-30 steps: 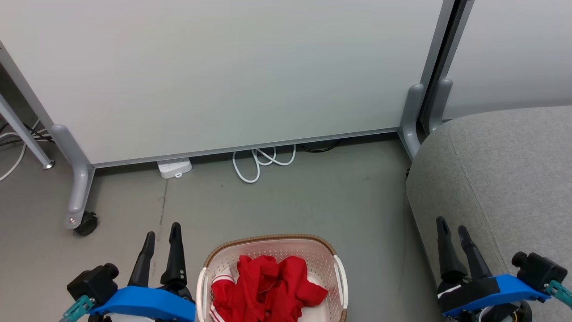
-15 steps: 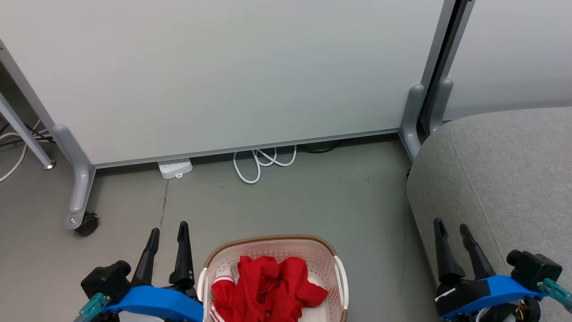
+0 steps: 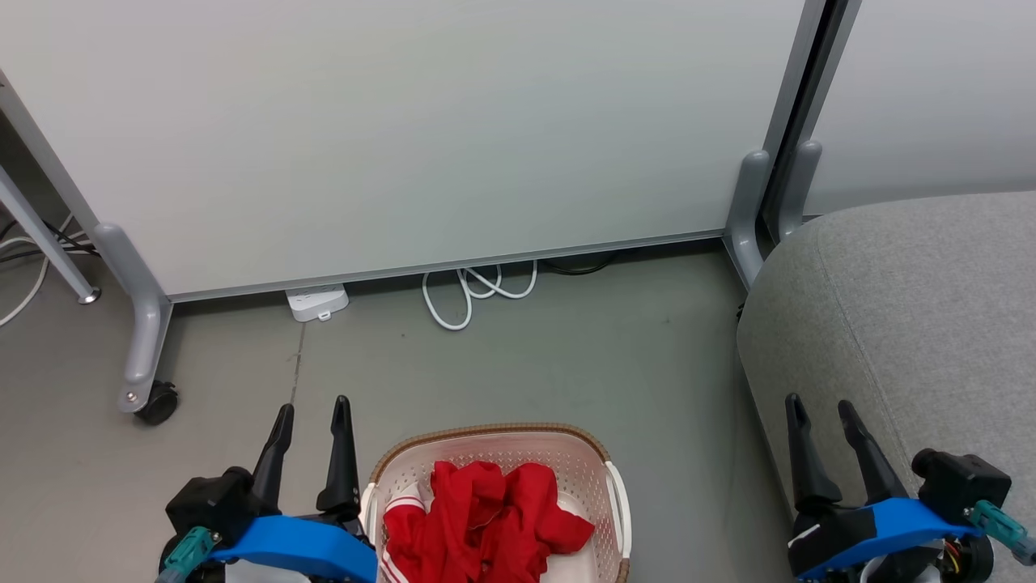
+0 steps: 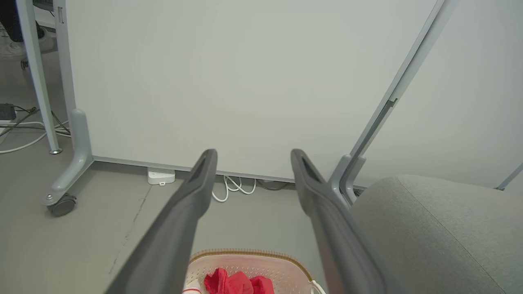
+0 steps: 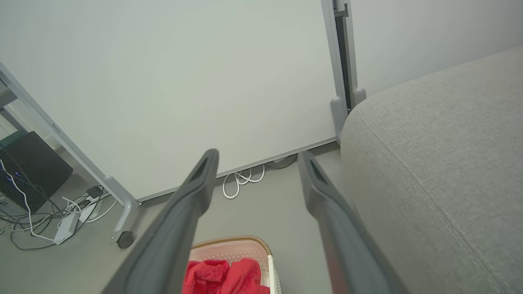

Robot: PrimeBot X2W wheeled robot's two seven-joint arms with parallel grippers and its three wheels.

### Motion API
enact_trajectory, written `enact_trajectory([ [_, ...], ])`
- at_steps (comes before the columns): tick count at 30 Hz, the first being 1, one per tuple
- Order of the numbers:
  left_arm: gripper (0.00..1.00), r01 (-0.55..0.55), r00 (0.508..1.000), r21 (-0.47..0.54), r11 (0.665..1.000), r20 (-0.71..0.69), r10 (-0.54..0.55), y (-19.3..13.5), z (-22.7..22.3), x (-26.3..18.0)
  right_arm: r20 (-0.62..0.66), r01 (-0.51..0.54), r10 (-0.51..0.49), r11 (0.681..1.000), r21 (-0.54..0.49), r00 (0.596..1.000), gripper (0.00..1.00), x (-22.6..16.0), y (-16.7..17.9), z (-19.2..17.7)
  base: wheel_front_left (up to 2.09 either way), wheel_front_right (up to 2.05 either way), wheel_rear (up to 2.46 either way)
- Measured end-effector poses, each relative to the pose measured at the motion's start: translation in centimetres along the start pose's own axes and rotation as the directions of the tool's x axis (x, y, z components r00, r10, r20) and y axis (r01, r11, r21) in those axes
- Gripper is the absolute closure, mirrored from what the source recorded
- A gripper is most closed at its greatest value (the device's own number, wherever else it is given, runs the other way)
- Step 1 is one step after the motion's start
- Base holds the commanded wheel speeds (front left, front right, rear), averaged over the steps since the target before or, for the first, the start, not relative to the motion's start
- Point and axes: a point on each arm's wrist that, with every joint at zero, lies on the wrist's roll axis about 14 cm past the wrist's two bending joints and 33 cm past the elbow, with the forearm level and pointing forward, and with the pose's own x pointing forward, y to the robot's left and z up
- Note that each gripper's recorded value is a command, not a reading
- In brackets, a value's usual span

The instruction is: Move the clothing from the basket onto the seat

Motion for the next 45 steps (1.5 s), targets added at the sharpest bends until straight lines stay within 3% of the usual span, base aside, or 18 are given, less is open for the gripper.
enact_trajectory([
  [29,0.0,0.044,0.998,0.149,0.988,0.036,-0.05,-1.3,0.2,-0.1,0.02,-0.024,0.028,0.981,-0.194,0.999,0.0,-0.2,0.5,0.5,0.0,0.0,0.0],
  [45,0.0,0.029,0.999,0.143,0.989,0.036,-0.035,-1.0,0.2,0.0,0.018,-0.021,0.025,0.981,-0.192,1.0,0.0,-0.1,0.4,0.4,0.0,0.0,0.0],
])
